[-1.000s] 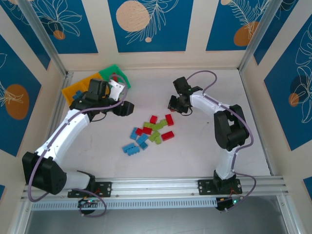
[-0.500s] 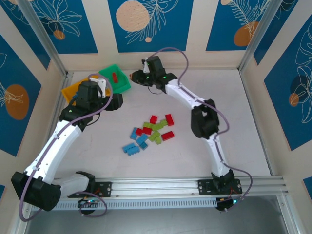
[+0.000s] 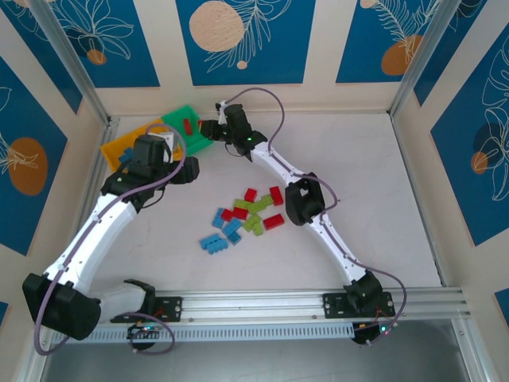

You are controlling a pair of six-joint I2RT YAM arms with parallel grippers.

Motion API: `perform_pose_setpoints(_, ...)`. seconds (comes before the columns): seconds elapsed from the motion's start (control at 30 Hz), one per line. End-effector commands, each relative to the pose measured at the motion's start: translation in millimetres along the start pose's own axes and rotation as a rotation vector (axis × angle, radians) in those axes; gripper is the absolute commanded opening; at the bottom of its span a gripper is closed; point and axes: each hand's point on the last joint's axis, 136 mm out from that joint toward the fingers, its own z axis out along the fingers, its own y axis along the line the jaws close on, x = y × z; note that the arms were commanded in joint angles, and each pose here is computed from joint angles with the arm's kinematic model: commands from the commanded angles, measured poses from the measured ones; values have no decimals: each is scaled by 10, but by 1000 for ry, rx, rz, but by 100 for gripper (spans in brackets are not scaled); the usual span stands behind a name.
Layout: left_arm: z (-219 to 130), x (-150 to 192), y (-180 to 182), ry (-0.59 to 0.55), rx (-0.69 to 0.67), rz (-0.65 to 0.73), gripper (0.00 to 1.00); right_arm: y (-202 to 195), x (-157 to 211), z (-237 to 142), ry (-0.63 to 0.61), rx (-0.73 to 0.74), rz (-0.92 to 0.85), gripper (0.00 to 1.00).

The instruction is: Sort the legos into containers by color

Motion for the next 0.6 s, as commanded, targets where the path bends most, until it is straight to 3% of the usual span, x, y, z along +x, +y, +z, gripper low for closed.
perform_pose_setpoints(0.0,5,-40,41,23,-30,12,80,321,-389,-65,-140,-91,-57,42)
perform_pose_setpoints(0.03,13,-57,37,23,-30,12,80,361,-380,-67,-134,-111,-52,53)
perform_pose_setpoints(0.1,30,-69,39,23,-34,8,80,443,-389,-95,-120,-137,-48,60)
perform_pose_setpoints(0.37,31,-87,63,2,-45,-57,80,707,-578,-479,-9,-177,-19,59)
perform_pose_setpoints(0.57,70,38,-7,52,0,-84,80,813,-567,-1241,196,-140,14,63)
